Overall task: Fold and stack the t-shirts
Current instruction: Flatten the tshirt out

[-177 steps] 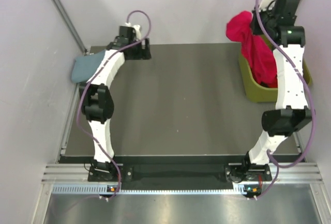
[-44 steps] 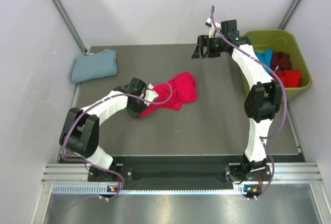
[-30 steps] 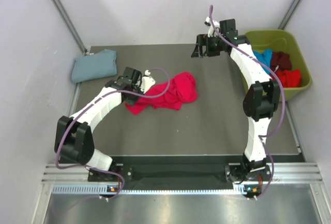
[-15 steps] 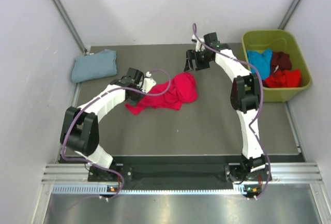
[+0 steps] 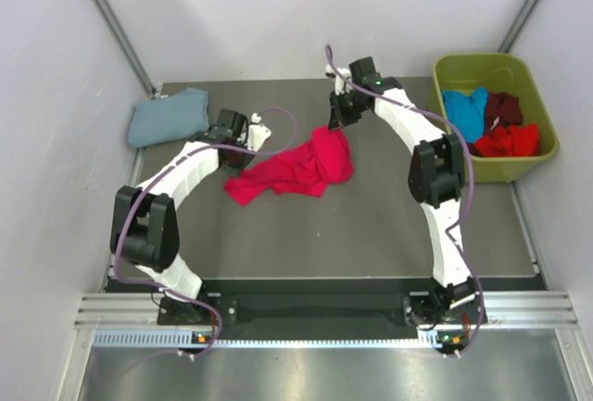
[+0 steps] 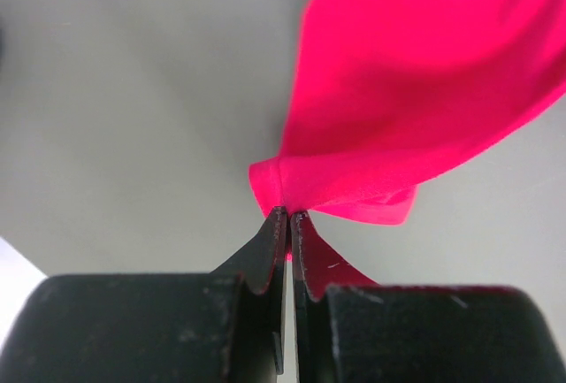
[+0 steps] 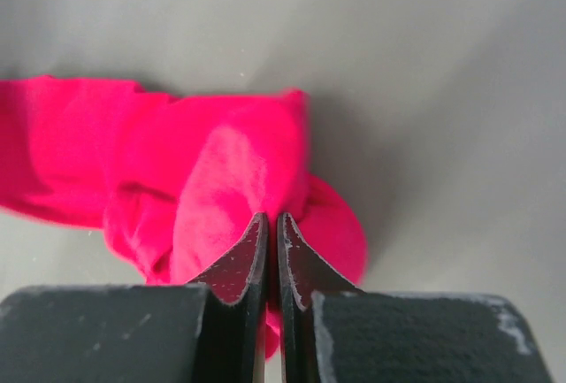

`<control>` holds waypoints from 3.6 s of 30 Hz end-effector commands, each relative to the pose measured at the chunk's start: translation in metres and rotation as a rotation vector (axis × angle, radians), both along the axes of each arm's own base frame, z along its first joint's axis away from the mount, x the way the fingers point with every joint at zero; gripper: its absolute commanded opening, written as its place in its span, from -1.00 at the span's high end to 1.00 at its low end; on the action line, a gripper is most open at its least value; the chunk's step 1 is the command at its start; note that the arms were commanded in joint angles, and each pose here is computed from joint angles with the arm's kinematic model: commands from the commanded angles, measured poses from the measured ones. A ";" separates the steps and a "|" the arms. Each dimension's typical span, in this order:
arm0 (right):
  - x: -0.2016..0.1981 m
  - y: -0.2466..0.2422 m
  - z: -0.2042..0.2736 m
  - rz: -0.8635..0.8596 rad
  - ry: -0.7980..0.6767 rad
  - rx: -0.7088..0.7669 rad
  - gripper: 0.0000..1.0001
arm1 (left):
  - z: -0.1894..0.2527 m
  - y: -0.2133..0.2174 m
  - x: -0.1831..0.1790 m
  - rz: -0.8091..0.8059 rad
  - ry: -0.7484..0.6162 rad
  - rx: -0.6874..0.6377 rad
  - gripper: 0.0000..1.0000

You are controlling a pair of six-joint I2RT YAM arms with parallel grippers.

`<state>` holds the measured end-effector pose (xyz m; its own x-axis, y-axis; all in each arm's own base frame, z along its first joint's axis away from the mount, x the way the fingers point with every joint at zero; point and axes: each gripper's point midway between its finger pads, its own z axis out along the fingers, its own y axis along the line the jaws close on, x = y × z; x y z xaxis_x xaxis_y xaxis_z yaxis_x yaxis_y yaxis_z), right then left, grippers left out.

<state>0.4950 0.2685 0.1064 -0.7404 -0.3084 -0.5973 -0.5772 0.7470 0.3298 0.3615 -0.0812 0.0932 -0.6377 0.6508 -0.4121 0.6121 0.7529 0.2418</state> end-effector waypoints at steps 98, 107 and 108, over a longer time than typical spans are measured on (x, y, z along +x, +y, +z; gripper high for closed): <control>-0.155 -0.056 -0.041 0.273 -0.022 -0.520 0.31 | 0.063 0.005 0.163 0.202 -0.226 -0.260 1.00; -0.127 -0.062 -0.009 0.207 -0.149 -0.577 1.00 | 0.062 0.006 0.164 0.206 -0.226 -0.271 1.00; -0.121 -0.064 -0.003 0.191 -0.169 -0.585 1.00 | 0.063 0.005 0.165 0.206 -0.229 -0.274 1.00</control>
<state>0.3417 0.1995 0.0617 -0.5923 -0.7509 -0.2923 -0.7603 0.6409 -0.1058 0.5186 -0.0743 0.1195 -0.6792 0.3961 -0.6179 0.4139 0.9019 0.1232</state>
